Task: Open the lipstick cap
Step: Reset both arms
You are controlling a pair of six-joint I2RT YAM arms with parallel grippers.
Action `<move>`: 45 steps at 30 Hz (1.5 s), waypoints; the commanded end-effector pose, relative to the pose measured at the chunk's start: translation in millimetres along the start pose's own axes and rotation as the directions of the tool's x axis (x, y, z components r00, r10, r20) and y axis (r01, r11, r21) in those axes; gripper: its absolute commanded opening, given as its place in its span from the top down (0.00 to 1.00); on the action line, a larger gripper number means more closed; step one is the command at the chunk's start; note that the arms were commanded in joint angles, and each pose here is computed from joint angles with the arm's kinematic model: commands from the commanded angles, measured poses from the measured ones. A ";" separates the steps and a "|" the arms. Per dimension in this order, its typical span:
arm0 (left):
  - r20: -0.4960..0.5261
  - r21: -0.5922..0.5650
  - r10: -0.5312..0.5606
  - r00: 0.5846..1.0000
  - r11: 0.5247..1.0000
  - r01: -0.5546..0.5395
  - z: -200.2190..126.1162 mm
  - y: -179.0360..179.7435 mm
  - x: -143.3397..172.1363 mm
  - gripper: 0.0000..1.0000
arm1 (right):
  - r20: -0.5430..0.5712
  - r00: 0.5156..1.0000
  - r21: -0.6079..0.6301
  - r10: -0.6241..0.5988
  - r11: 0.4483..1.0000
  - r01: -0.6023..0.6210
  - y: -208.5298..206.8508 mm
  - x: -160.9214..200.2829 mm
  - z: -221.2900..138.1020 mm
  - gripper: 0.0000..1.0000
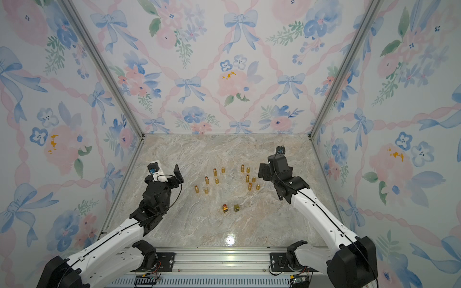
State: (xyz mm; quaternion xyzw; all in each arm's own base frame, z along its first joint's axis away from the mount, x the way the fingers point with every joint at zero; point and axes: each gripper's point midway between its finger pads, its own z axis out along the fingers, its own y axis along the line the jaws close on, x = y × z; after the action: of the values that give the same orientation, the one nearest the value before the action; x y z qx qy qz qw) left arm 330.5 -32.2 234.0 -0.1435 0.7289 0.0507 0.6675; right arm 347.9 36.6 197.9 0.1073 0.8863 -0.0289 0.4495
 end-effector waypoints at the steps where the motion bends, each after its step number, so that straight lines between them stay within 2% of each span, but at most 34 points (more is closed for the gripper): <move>1: -0.023 -0.210 0.022 0.999 0.977 -0.026 22.9 48.0 11.0 0.02 | 0.121 0.990 0.157 0.079 0.983 -0.097 -68.6 -3.3 20.5 0.01; 4: -0.025 -0.258 0.054 0.998 0.964 -0.058 35.8 69.8 28.3 0.02 | 0.149 0.987 0.243 0.055 0.966 -0.091 -101.1 13.7 42.3 0.01; 7: -0.026 -0.191 0.055 0.998 0.980 -0.058 44.5 75.3 51.6 0.02 | 0.154 0.988 0.303 -0.011 0.952 -0.037 -111.2 26.1 60.9 0.01; 12: -0.008 -0.111 0.082 0.997 0.990 -0.083 51.2 65.8 72.6 0.02 | 0.217 0.976 0.264 -0.035 0.964 -0.024 -102.4 31.5 88.2 0.01; 15: -0.008 -0.055 0.114 0.993 0.992 -0.114 55.5 55.4 81.8 0.02 | 0.175 0.984 0.184 -0.035 0.983 0.002 -84.2 28.8 104.8 0.01; 17: 0.005 -0.027 0.127 0.992 0.992 -0.127 54.2 50.7 85.2 0.02 | 0.233 0.971 0.048 -0.059 0.998 0.049 -58.1 28.2 104.5 0.01; 20: 0.025 0.047 0.152 0.988 0.987 -0.153 49.5 40.0 93.2 0.02 | 0.315 0.941 0.014 -0.128 0.991 0.130 -37.3 38.9 101.5 0.01; 23: 0.067 0.091 0.177 0.982 0.979 -0.183 41.2 31.7 91.9 0.02 | 0.329 0.940 -0.029 -0.093 0.994 0.109 -40.3 44.7 103.2 0.01; 27: 0.032 0.048 0.109 0.993 0.993 -0.111 52.1 48.6 92.9 0.02 | 0.333 0.938 -0.024 -0.095 0.994 0.109 -40.5 44.9 102.9 0.01; 33: 0.032 0.041 0.119 0.992 0.992 -0.120 50.4 48.1 93.4 0.02 | 0.328 0.937 -0.023 -0.118 0.991 0.133 -36.1 45.7 103.2 0.01; 40: 0.035 0.132 0.168 0.985 0.976 -0.171 51.2 29.4 95.9 0.02 | 0.329 0.937 -0.023 -0.118 0.991 0.133 -36.1 45.5 103.2 0.01; 45: 0.024 0.147 0.160 0.987 0.976 -0.162 53.1 29.4 96.9 0.02 | 0.329 0.937 -0.023 -0.118 0.991 0.133 -36.2 45.4 103.1 0.01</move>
State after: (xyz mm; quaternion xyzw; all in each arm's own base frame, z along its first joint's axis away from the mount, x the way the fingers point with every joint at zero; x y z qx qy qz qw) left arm 362.1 1.5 123.2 -0.0496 0.7402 0.0584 0.6680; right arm 391.5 -11.1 91.5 0.0428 0.8126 -0.0598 0.5781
